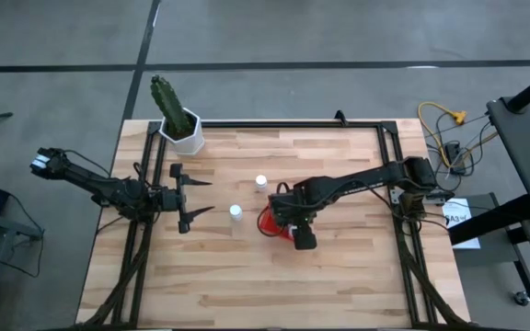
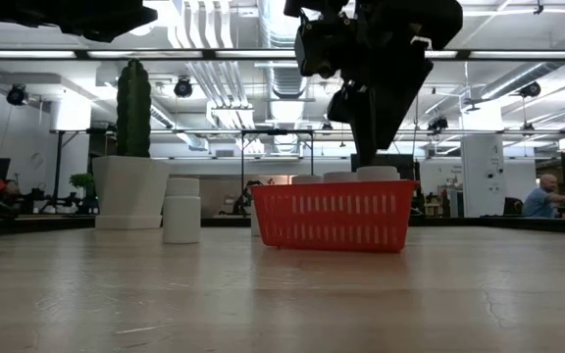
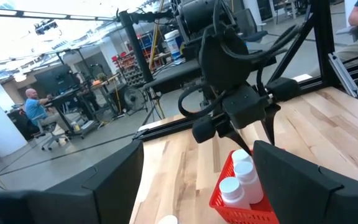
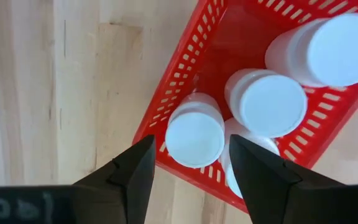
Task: Pick and place pill bottles into a basket
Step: Put the white pill bottle into the red bin
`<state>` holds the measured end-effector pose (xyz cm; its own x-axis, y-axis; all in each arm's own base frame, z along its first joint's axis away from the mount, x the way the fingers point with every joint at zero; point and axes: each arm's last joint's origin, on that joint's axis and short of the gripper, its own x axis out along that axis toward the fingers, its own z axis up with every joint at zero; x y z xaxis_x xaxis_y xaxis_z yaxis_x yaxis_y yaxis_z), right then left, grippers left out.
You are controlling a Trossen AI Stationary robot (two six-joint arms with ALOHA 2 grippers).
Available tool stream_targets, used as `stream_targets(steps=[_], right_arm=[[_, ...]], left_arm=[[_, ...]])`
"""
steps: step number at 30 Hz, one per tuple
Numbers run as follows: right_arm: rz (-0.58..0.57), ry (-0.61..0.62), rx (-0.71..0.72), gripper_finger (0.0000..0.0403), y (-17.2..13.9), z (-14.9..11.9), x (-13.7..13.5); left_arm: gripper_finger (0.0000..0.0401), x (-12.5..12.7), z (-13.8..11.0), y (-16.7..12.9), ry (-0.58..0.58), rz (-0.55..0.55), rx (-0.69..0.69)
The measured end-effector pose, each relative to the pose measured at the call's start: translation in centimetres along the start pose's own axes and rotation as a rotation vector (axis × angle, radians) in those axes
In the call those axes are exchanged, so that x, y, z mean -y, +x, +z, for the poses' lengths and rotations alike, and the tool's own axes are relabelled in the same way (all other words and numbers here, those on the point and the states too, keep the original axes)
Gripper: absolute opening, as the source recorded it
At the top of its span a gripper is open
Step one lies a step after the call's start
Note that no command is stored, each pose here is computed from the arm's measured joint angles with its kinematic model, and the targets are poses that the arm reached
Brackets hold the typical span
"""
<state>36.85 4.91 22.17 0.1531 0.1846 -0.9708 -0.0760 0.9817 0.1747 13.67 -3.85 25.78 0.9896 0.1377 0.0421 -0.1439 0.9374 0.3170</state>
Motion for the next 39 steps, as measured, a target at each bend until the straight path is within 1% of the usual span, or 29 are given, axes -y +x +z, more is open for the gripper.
stream_targets(steps=[5,8,10,14,16,22,26,32,36,39], right_arm=[[-0.007,-0.01,0.033,0.0194,-1.2,0.6,-0.2],[-0.012,-0.046,0.055,0.0194,-2.2,0.9,-0.3],[-0.053,-0.082,0.071,0.0194,-2.7,1.2,-0.3],[-0.182,-0.17,0.11,0.0194,-3.7,1.8,-0.1],[-0.225,-0.199,0.128,0.0194,-4.1,2.1,0.1],[-0.251,-0.239,0.205,0.0194,-4.8,3.0,0.9],[-0.288,-0.237,0.243,0.0194,-5.2,3.4,2.4],[-0.312,-0.194,0.322,0.0194,-6.3,3.7,4.8],[-0.299,-0.189,0.389,0.0194,-7.1,3.6,5.5],[-0.294,-0.208,0.417,0.0194,-7.4,3.1,5.6]], left_arm=[[0.0283,0.0,0.0,0.0,0.001,0.0,-0.002],[0.0283,0.1,-0.1,0.0,0.003,-0.002,-0.004],[0.0283,0.1,-0.1,0.0,0.003,-0.001,-0.004],[0.0283,0.1,-0.2,0.0,0.006,-0.001,-0.01],[0.0283,0.1,-0.4,0.0,0.016,0.002,-0.031],[0.0283,0.4,-1.0,0.2,0.046,0.007,-0.088],[0.0283,0.5,-1.1,0.4,0.055,0.013,-0.104],[0.0283,0.3,-1.1,0.1,0.048,0.017,-0.091],[0.0283,0.2,-1.5,-0.4,0.041,0.021,-0.081],[0.0283,0.0,-1.7,-0.7,0.033,0.025,-0.068]])
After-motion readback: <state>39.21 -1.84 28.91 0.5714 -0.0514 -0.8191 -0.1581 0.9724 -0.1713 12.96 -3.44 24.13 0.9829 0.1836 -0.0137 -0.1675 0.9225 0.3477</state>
